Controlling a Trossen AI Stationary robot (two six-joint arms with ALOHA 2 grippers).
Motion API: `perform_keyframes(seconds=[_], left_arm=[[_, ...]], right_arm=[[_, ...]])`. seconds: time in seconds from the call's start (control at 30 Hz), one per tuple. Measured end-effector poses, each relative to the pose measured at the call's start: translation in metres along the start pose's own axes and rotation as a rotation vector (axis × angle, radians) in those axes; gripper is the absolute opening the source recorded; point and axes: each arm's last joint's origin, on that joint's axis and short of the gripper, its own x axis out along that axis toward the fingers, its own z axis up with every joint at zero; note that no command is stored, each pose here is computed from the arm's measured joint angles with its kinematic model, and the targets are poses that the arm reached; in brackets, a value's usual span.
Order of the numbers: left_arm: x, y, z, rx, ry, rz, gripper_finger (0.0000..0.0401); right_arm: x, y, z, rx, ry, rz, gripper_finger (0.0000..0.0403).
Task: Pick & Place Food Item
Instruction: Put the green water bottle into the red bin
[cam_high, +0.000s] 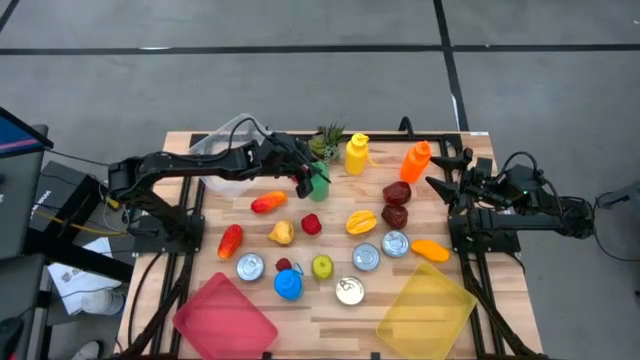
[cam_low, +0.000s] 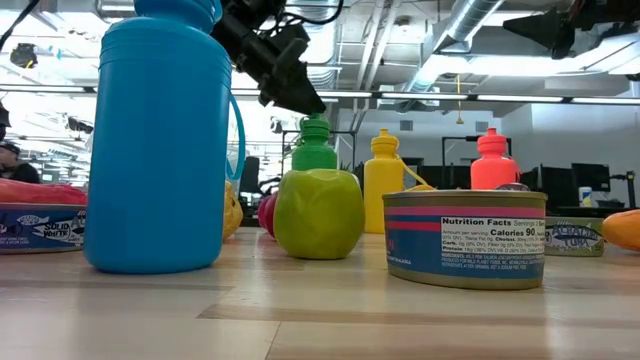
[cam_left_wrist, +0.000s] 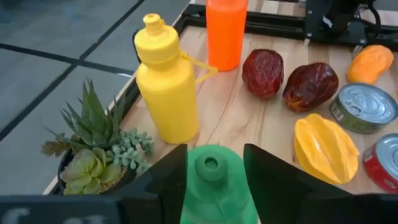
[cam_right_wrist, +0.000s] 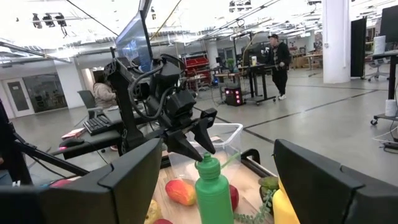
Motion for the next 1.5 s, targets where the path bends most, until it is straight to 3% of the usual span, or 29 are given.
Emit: perform_keyframes(seconds=[0.53,0.9,1.1,1.3,1.5], left_arm=[[0.001,0.000,-0.005,0.021,0.014,-0.001,0.0057],[-0.002,-0.002,0.002,0.020,-0.044,0.005,0.0051],[-0.035,-0.007,0.023,0.012,-0.177,-0.017,0.0049],[-0.095,-0.024,0.043,-0.034,-0.331,-0.101,0.0049],[-0.150,-0.047,0.042,-0.048,-0.371,-0.203,0.0049]], right_arm=[[0.000,0.000,-0.001,-0.005,0.016,-0.002,0.0301],[0.000,0.000,-0.003,-0.009,0.032,-0.004,0.0302],[0.000,0.000,-0.003,-0.009,0.030,-0.004,0.0302],[0.000,0.000,-0.003,-0.010,0.031,-0.004,0.0301],[0.000,0.000,-0.003,-0.010,0.030,-0.004,0.0302]])
